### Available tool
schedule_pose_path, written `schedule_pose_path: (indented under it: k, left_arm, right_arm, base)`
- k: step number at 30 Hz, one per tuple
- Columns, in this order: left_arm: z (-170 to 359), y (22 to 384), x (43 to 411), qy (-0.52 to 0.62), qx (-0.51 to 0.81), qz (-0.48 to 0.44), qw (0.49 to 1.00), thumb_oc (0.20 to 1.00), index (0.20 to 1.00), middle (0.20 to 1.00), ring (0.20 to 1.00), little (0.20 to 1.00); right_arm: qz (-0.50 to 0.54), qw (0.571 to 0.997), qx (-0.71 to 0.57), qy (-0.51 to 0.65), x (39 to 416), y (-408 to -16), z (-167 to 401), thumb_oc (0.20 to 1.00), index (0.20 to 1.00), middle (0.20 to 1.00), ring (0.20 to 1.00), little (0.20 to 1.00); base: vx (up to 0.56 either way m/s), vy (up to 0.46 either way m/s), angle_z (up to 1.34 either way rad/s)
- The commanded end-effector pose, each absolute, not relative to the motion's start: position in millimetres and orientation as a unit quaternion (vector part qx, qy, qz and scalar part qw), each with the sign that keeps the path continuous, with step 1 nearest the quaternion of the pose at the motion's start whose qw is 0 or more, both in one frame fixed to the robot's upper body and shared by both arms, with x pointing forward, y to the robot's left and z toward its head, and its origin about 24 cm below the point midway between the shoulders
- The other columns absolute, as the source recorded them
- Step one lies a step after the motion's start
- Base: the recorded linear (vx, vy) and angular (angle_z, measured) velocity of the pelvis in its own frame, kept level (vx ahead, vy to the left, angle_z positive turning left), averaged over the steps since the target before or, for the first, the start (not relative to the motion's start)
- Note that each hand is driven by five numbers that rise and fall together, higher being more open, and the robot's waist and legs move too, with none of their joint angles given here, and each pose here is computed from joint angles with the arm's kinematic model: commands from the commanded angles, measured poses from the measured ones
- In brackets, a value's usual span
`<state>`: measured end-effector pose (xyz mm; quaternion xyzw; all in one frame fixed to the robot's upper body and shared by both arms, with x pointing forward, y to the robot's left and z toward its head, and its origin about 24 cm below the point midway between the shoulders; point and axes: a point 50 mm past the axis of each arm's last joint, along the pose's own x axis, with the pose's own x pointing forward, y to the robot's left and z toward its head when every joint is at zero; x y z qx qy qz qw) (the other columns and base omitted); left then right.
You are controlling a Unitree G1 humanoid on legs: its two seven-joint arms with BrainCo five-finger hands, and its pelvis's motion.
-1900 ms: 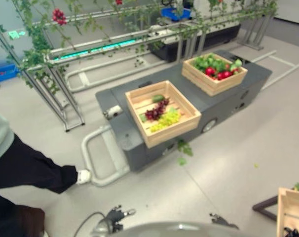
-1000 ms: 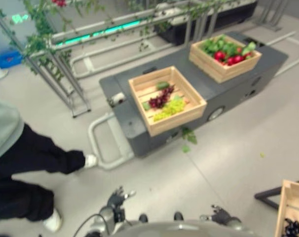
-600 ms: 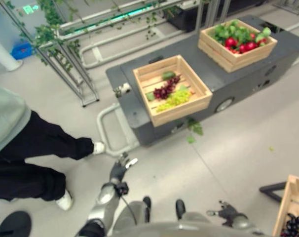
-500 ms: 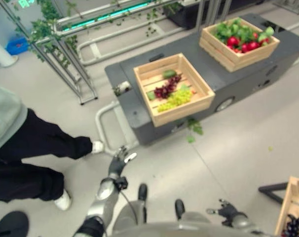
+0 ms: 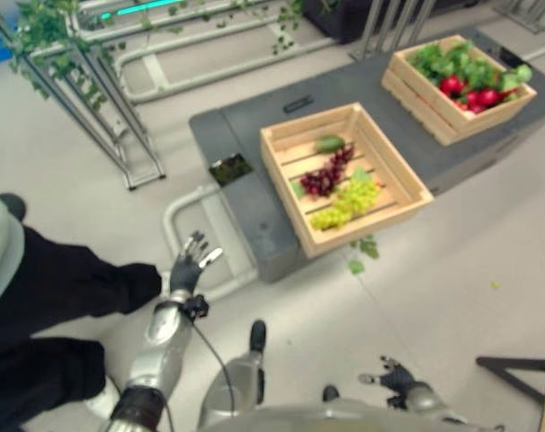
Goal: Pick up the fruits from the basket on one side to the basket on the other side
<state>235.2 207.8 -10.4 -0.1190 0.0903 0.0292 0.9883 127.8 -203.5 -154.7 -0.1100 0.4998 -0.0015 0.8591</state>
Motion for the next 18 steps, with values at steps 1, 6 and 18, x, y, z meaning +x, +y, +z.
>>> schedule_pose_path:
  k: [1,6,18]
  left_arm:
    - [10.6,198.3,239.2,0.050,-0.090,-0.020,0.994,1.000,1.000,1.000,1.000,1.000]
    - [29.1,200.3,251.8,0.012,-0.062,-0.020,0.998,1.000,1.000,1.000,1.000,1.000]
    - [122.1,208.0,286.7,-0.149,0.151,-0.051,0.976,1.000,1.000,1.000,1.000,1.000]
  right_arm:
    - [-0.007,0.865,-0.114,0.488,129.3,-214.9,-150.4,1.000,1.000,1.000,1.000,1.000]
    - [-0.013,0.886,-0.106,0.452,150.0,-213.3,-141.0,1.000,1.000,1.000,1.000,1.000]
    - [-0.037,0.859,-0.104,0.500,123.7,-233.2,-148.9,1.000,1.000,1.000,1.000,1.000]
  base:
    - [0.08,0.091,0.02]
    - [-0.04,0.133,-0.07]
    - [0.12,-0.009,0.15]
